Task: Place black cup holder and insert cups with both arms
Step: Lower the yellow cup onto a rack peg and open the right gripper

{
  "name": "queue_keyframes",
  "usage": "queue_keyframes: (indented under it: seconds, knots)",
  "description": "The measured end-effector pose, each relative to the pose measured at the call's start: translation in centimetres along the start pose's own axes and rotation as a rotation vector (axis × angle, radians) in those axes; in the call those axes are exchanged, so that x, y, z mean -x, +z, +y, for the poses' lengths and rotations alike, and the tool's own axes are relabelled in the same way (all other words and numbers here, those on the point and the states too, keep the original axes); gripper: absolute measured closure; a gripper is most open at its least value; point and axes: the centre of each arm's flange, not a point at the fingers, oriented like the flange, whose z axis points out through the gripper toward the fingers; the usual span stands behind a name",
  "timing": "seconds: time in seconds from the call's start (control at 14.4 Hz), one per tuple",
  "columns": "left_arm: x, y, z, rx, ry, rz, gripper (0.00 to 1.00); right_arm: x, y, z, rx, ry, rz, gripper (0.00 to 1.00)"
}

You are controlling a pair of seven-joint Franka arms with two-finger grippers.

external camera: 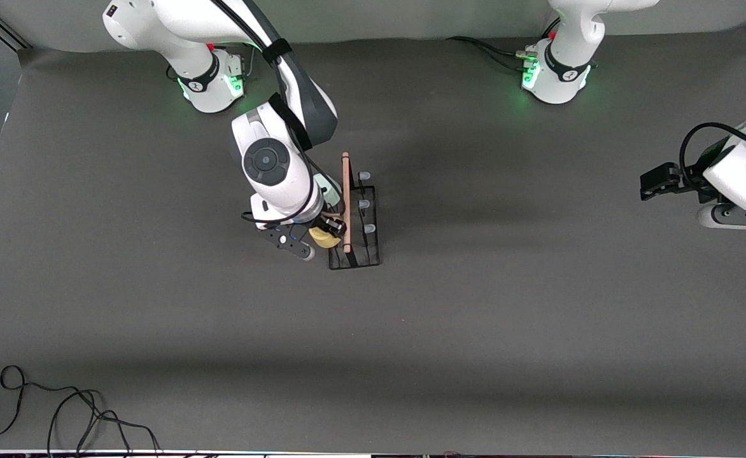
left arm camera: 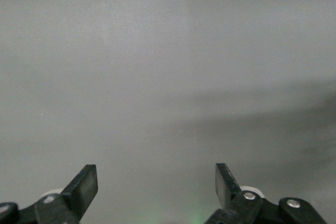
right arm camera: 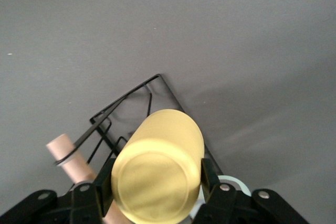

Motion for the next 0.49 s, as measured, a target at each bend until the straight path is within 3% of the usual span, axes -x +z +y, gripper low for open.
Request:
queue_keyframes:
  seconds: [0.28,0.49]
  knots:
    - [0.0,0.0,0.0,0.000,0.000,-0.004,0.00,-2.5,-3.0,1.3,-0.006,0.017,0.012,0.00]
    - [0.1,0.0,0.0,0.000,0.001,-0.006,0.00,-5.9,-11.9,5.6,0.039,-0.065,-0.061,0.00]
